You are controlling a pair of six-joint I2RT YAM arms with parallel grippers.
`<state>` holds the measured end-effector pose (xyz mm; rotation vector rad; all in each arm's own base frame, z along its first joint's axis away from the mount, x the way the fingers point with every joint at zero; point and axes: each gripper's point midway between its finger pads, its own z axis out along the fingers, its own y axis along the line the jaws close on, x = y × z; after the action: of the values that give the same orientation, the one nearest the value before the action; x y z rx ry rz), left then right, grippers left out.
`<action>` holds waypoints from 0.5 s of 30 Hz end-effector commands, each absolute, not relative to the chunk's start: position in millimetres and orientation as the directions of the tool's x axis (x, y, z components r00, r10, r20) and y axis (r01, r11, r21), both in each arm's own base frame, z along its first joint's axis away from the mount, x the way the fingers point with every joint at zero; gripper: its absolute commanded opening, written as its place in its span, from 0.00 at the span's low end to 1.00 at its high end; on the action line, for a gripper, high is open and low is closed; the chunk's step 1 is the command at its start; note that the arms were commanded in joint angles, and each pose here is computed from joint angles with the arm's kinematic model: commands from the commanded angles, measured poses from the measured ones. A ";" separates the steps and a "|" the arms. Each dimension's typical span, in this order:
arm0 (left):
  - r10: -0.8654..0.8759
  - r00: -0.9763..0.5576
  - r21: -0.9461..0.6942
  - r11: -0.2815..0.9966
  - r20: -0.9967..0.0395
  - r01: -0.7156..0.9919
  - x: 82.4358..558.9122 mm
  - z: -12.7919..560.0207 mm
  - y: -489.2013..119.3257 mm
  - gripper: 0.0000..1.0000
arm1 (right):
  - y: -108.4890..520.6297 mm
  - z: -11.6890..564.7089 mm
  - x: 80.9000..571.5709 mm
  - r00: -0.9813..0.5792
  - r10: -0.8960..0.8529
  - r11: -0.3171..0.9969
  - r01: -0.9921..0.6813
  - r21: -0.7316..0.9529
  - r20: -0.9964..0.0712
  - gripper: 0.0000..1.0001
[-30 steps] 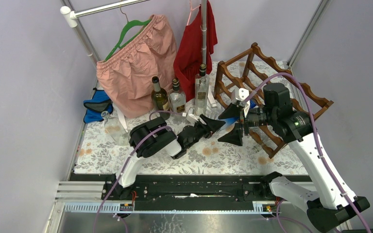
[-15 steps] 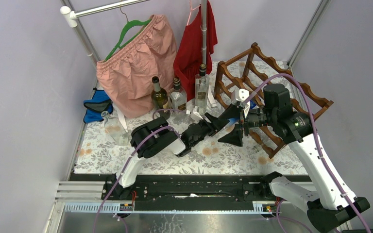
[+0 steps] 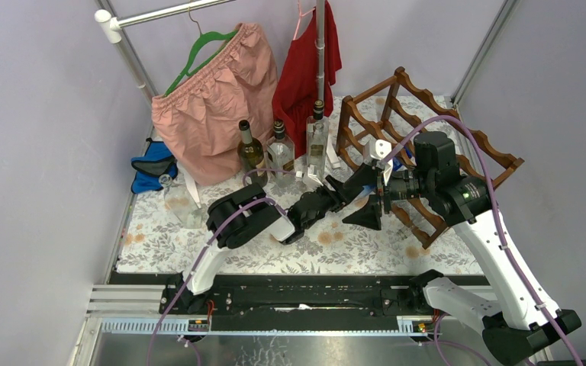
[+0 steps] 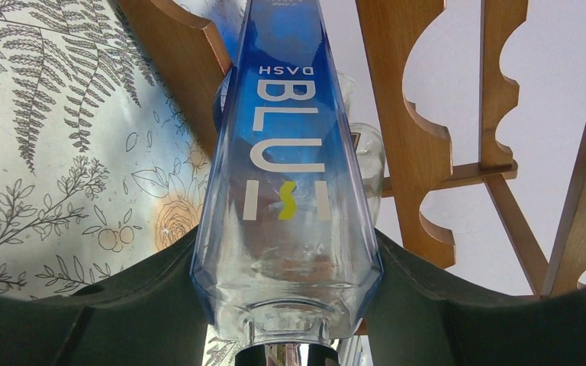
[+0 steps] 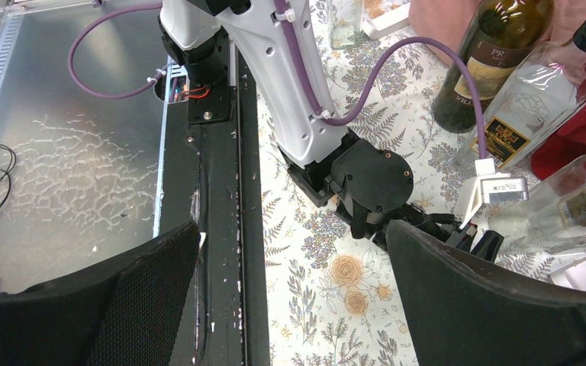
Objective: Put the wine bottle on the wine rack
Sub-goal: Place the wine bottle in the wine rack.
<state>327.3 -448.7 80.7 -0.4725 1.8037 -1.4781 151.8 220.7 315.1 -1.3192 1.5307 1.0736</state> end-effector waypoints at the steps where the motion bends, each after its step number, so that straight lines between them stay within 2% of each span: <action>1: -0.685 -0.644 -0.940 0.246 -0.340 0.235 319.1 101.0 -454.8 0.54 | 221.4 323.3 149.7 -0.065 -0.257 0.059 -0.997 0.052 -0.964 1.00; 7: -0.684 -0.638 -0.935 0.263 -0.354 0.238 317.6 102.4 -453.0 0.67 | 221.4 324.2 148.8 -0.065 -0.255 0.056 -0.997 0.052 -0.965 1.00; 15: -0.679 -0.633 -0.928 0.281 -0.372 0.244 314.2 102.3 -450.0 0.76 | 221.6 323.9 147.5 -0.065 -0.254 0.049 -0.997 0.055 -0.965 1.00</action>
<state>318.8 -451.1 83.7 -0.4375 1.8069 -1.4590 151.7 220.6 315.1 -1.3194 1.5305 1.0741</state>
